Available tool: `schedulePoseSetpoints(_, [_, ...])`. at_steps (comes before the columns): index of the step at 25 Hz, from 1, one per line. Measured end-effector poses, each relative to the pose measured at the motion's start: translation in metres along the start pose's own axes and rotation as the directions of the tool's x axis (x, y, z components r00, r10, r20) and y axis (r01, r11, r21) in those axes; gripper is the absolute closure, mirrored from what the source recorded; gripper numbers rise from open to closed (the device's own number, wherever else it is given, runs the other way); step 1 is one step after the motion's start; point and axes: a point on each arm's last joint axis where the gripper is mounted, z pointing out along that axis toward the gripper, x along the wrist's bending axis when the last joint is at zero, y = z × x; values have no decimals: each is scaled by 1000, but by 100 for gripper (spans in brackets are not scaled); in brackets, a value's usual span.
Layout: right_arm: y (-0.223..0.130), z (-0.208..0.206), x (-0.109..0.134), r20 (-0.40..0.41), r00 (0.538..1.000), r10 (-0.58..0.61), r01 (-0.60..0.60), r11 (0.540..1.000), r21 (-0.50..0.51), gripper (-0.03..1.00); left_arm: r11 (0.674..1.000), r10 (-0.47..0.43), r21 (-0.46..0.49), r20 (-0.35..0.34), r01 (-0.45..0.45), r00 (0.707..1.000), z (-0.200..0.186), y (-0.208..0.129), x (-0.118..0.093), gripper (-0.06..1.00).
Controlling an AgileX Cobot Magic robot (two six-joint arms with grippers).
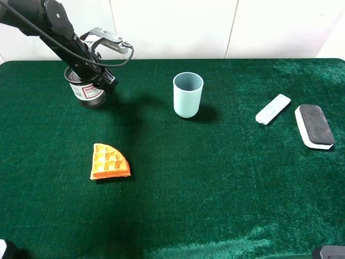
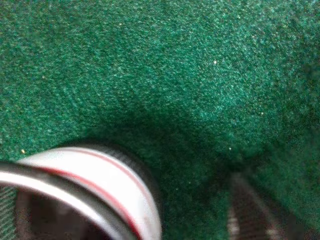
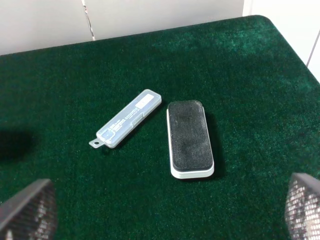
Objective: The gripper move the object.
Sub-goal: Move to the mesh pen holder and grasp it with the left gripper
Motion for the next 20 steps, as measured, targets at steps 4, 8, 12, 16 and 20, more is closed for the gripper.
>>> schedulePoseSetpoints(4, [0,0,0,0,1000,0,0,1000,0,27,1000,0,0,0,0,1000,0,0,0,75])
schedulePoseSetpoints(8, [0,0,0,0,1000,0,0,1000,0,27,1000,11,-1,-6,-11,1000,-1,0,1,81])
schedulePoseSetpoints(12, [0,0,0,0,1000,0,0,1000,0,27,1000,13,0,-7,-13,1000,-1,0,1,81])
schedulePoseSetpoints(16, [0,0,0,0,1000,0,0,1000,0,27,1000,13,0,-7,-13,1000,-1,0,1,81])
schedulePoseSetpoints(20, [0,0,0,0,1000,0,0,1000,0,27,1000,14,6,-1,-14,1000,-3,2,1,82])
